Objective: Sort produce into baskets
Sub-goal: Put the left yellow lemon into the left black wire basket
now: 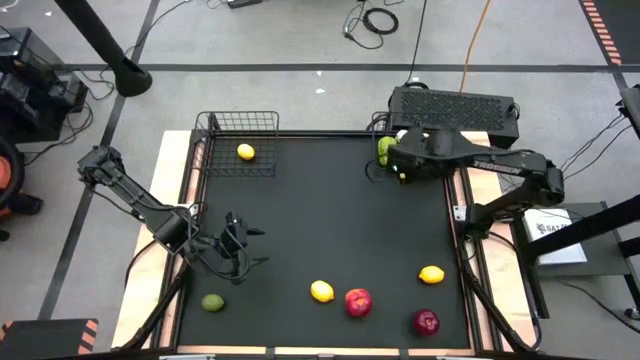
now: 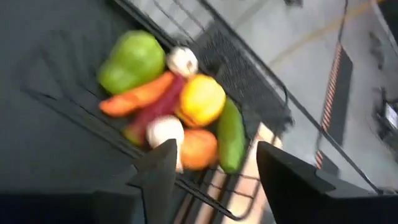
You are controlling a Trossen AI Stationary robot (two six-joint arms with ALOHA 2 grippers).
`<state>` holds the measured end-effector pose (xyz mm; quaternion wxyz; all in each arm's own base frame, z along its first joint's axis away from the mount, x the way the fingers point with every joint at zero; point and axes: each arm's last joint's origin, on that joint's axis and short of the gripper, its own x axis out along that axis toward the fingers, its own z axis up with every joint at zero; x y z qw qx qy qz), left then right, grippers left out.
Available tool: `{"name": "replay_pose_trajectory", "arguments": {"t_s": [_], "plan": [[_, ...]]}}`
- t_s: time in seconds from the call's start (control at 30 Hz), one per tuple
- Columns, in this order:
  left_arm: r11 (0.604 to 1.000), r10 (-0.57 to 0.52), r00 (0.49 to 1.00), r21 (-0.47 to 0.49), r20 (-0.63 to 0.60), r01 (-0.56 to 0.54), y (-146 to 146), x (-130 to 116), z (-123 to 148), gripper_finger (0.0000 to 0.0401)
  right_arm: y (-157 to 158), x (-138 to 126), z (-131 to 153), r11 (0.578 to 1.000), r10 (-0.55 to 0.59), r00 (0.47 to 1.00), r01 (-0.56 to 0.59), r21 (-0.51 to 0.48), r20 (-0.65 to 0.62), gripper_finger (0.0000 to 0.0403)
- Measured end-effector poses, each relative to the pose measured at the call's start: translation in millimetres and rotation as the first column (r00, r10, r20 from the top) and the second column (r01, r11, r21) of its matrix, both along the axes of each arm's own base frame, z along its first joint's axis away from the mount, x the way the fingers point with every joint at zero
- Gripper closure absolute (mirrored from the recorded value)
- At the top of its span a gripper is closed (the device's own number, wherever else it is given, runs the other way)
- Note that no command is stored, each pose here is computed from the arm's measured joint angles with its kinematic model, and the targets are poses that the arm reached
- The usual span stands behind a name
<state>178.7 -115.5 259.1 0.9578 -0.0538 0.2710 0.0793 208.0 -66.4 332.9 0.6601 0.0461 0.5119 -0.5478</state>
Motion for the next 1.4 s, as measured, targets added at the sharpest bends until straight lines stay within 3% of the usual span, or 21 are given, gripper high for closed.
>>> {"name": "replay_pose_trajectory", "arguments": {"t_s": [0.13,0.27,0.47,0.67,0.93,1.13,1.4], "plan": [[1.000,-0.001,1.000,0.003,-0.002,0.001,-0.3,0.5,-0.5,0.0060,37.0,-6.2,14.5,0.996,0.084,0.979,-0.079,-0.034,0.188,0.0181],[0.999,-0.017,1.000,0.029,-0.005,0.017,-4.0,5.4,-4.1,0.0060,79.7,-7.7,23.0,0.980,0.199,0.906,-0.195,-0.051,0.374,0.0181],[0.992,-0.093,0.992,0.093,0.085,0.085,-20.3,30.3,-9.3,0.0060,137.7,5.4,18.1,0.924,0.370,0.790,-0.366,-0.108,0.489,0.0181],[0.982,-0.169,0.972,0.110,0.165,0.152,-35.0,59.7,-22.5,0.0060,181.8,24.0,-4.3,0.837,0.538,0.739,-0.524,-0.156,0.406,0.0181],[0.965,-0.259,0.951,0.000,0.168,0.263,-46.9,87.8,-54.3,0.0060,218.4,39.8,-40.4,0.705,0.709,0.684,-0.692,-0.156,0.172,0.0181],[0.943,-0.305,0.945,-0.098,0.121,0.317,-49.6,109.8,-77.7,0.0060,221.1,42.2,-45.5,0.681,0.732,0.670,-0.715,-0.156,0.123,0.0181],[0.933,-0.348,0.937,-0.088,0.043,0.350,-48.5,127.5,-101.4,0.0060,221.2,42.2,-45.6,0.677,0.736,0.667,-0.719,-0.156,0.117,0.0181]]}}
